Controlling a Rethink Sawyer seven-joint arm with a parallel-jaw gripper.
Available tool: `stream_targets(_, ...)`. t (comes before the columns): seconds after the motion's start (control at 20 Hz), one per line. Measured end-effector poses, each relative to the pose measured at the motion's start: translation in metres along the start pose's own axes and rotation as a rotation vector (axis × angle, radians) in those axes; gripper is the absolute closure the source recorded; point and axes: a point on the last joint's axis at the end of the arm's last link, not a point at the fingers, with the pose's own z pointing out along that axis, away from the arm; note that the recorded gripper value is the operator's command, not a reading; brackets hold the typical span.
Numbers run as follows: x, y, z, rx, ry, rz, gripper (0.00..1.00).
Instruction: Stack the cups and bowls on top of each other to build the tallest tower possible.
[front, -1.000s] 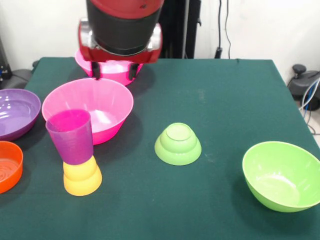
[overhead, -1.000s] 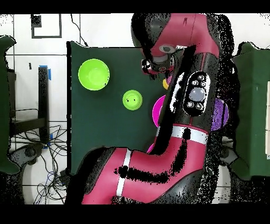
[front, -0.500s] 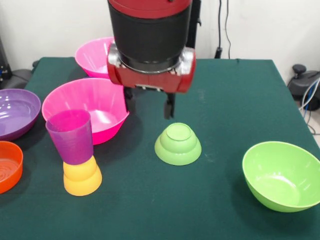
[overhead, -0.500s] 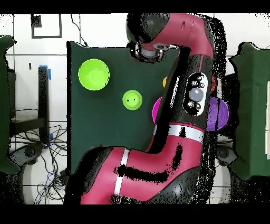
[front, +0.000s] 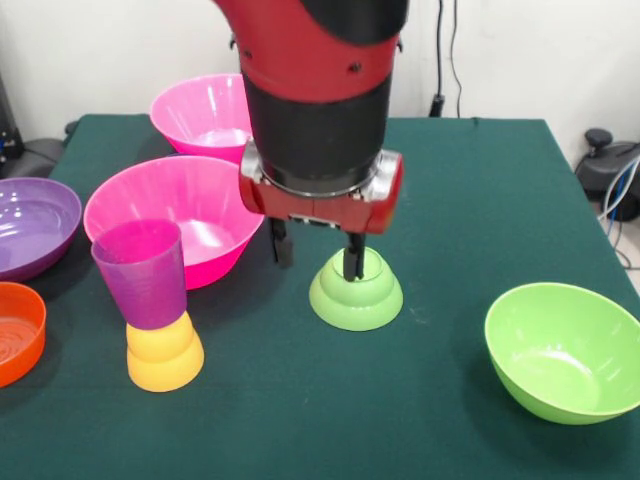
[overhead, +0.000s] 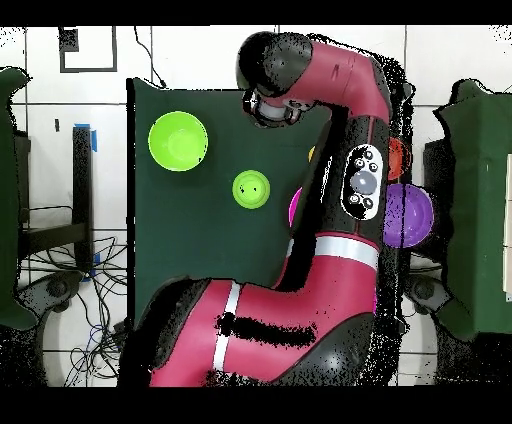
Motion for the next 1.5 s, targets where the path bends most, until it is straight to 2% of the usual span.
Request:
stream_targets(0.1, -0.001, 0.001, 0.013, -0.009, -0.004, 0.003, 0.0)
stream_targets(0.45, -0.005, 0.014, 0.038, -0.042, -0.003, 0.005, 0.0)
stream_targets(0.95, 0.002, 0.072, 0.08, -0.071, 0.02, -0.001, 0.0)
stream_targets(1.25, 0.009, 0.099, 0.089, -0.08, 0.032, 0.027, 0.0)
stream_targets(1.3, 0.014, 0.106, 0.087, -0.075, 0.056, 0.037, 0.0)
stream_targets(1.4, 0.017, 0.108, 0.085, -0.071, 0.071, 0.04, 0.0)
stream_targets(1.5, 0.022, 0.111, 0.08, -0.061, 0.103, 0.043, 0.0)
